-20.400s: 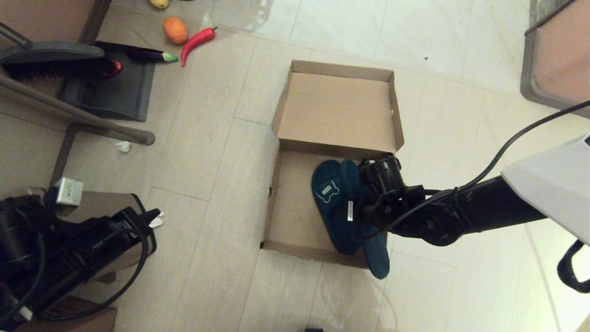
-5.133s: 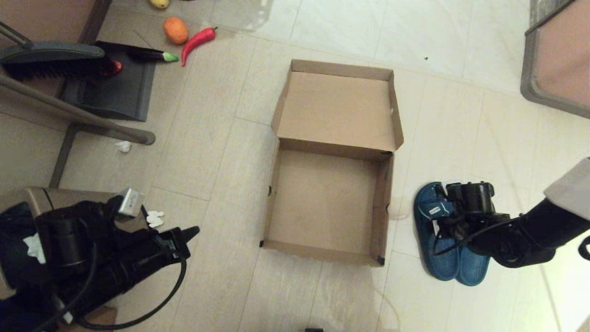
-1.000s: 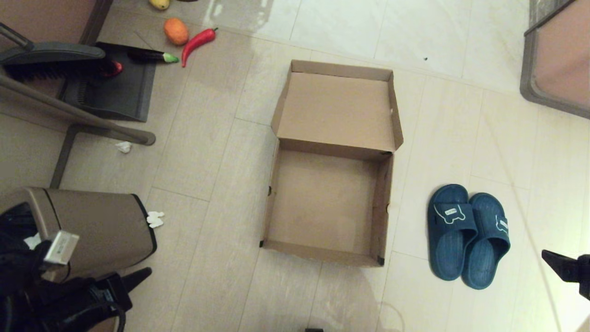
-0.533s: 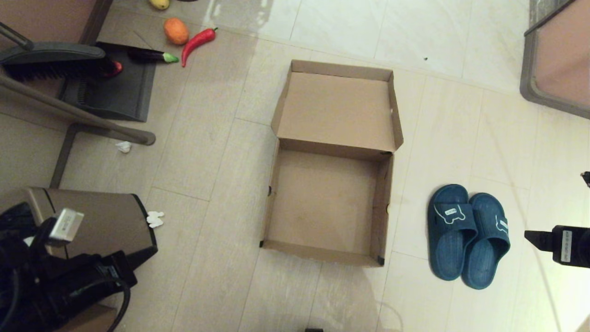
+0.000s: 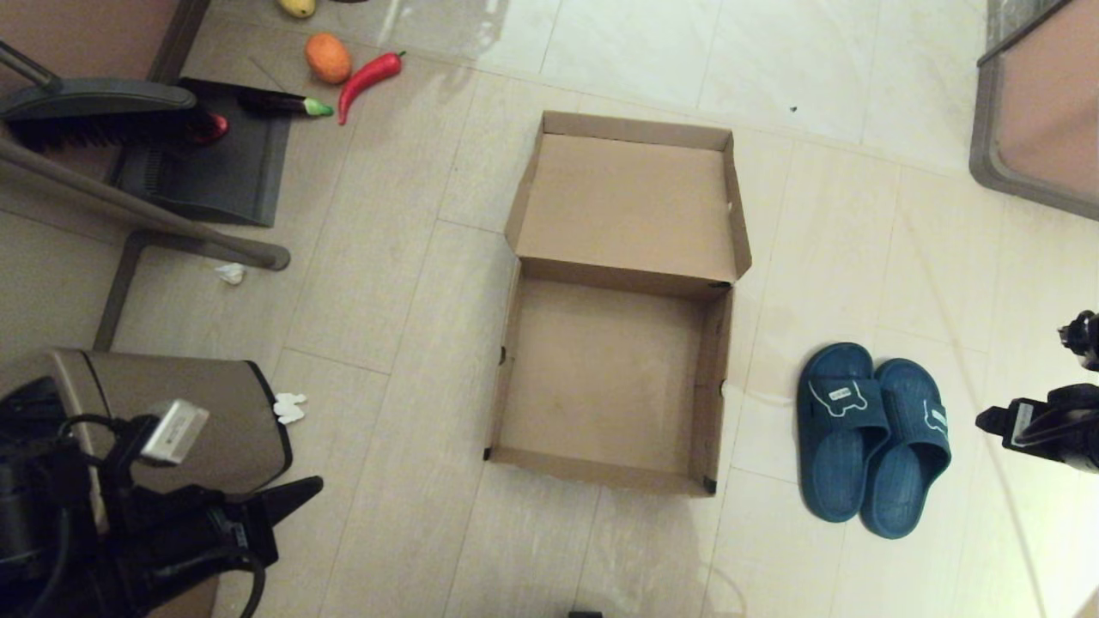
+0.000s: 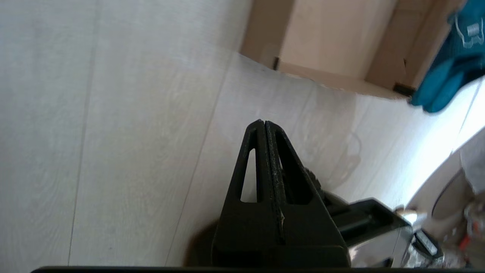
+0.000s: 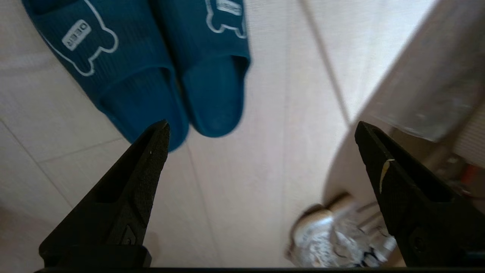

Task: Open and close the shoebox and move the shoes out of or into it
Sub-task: Put the shoes into the shoe box

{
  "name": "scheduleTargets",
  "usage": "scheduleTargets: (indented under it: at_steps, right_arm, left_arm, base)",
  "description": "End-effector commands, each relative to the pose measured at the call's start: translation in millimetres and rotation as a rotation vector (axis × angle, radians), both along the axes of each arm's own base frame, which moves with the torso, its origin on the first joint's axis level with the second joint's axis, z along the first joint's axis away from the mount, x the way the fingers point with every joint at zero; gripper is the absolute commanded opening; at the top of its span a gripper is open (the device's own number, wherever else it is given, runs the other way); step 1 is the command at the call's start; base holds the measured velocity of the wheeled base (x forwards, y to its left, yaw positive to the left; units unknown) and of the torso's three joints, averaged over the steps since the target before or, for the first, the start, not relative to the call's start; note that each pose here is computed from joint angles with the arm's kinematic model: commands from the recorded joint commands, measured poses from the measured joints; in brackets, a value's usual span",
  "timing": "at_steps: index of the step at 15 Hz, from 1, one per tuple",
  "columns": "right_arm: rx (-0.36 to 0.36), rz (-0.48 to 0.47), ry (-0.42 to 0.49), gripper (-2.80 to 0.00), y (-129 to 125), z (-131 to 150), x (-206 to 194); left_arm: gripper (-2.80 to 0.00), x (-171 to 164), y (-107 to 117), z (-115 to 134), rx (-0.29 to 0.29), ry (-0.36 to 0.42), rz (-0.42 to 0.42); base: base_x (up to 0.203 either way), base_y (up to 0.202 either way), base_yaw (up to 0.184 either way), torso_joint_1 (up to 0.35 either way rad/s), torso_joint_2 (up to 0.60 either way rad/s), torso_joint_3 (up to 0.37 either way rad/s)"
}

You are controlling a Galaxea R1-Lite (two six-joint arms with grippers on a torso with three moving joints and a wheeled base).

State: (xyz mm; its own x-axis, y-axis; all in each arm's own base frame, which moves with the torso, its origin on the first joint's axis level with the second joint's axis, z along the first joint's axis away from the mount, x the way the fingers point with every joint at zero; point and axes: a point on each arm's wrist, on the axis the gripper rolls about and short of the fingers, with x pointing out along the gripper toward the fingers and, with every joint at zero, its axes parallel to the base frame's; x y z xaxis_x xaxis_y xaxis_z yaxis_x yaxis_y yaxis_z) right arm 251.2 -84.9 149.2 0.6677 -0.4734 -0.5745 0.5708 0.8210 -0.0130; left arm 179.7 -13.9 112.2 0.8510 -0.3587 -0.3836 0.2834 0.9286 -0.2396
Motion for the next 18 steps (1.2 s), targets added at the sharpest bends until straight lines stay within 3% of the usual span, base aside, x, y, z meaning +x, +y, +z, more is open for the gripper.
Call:
scheduleTargets:
  at_steps: [1,3,5,10,12,18]
  right_arm:
    - [0.068,0.040,0.046,0.00,-9.4,-31.2,15.8]
    - [0.151,0.092,0.012,0.00,-12.4,-47.1,23.5]
    - [0.191,0.066,-0.039,0.00,-18.2,-65.5,37.9]
    - [0.195,0.055,-0.072,0.00,-28.6,-133.4,65.1]
    - [0.187,0.059,-0.113,0.00,-32.4,-139.1,70.4]
    - [0.257,0.170,-0.162,0.00,-38.0,-148.7,85.2]
  left_arm:
    - [-2.80,10.4,-6.8,-3.5,0.004,0.019,-0.034]
    - [-2.80,23.3,-9.9,-4.7,0.020,0.023,-0.034]
    - [-2.80,31.1,-11.3,-7.9,0.028,0.035,-0.032]
    - [-2.80,31.9,-24.2,-16.0,0.051,0.066,-0.069]
    - [-2.80,30.1,-26.7,-16.9,0.052,0.071,-0.081]
    - [-2.80,26.8,-26.7,-18.7,0.051,0.081,-0.078]
  base:
    - [0.000,0.000,0.000,0.000,0.00,0.000]
    - [0.000,0.000,0.000,0.000,0.00,0.000]
    - [0.000,0.000,0.000,0.000,0.00,0.000]
    - [0.000,0.000,0.000,0.000,0.00,0.000]
    - [0.000,0.000,0.000,0.000,0.00,0.000]
    - [0.000,0.000,0.000,0.000,0.00,0.000]
